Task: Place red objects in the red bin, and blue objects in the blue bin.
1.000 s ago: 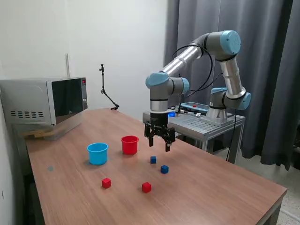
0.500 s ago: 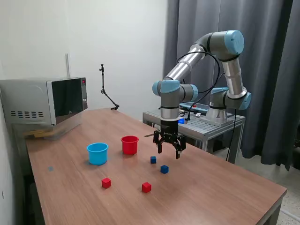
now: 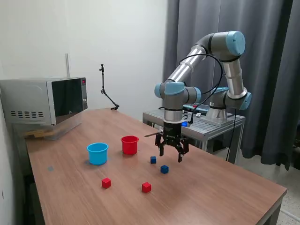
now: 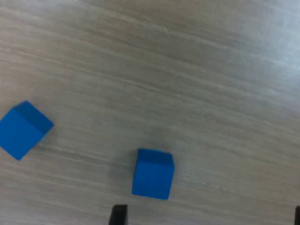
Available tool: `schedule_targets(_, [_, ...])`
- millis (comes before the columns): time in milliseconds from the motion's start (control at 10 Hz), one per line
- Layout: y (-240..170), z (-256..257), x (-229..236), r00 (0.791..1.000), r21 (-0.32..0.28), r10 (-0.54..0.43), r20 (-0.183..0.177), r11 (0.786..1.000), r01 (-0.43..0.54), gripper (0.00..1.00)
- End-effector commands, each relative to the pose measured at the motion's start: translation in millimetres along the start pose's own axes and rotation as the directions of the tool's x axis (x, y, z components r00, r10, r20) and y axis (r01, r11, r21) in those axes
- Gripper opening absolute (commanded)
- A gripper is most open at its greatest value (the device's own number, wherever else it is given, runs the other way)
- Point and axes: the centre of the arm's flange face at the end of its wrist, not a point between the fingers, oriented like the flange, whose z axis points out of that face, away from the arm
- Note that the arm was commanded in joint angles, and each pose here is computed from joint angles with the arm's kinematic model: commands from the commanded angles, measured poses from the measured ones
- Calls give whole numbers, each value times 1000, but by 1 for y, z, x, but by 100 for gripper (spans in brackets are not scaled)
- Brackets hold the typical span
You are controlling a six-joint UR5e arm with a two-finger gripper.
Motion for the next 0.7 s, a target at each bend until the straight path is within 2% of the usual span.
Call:
schedule_targets(0, [-1, 7, -2, 998, -1, 59, 23, 998, -59, 100])
schedule_targets(200, [-1, 8, 10, 998, 0, 43, 40, 999, -43, 100])
schedule_targets(300, [-2, 9, 7, 994, 1, 85, 72, 996, -85, 100])
schedule_targets(600, [-3, 18, 6, 992, 14, 97, 83, 995, -99, 100])
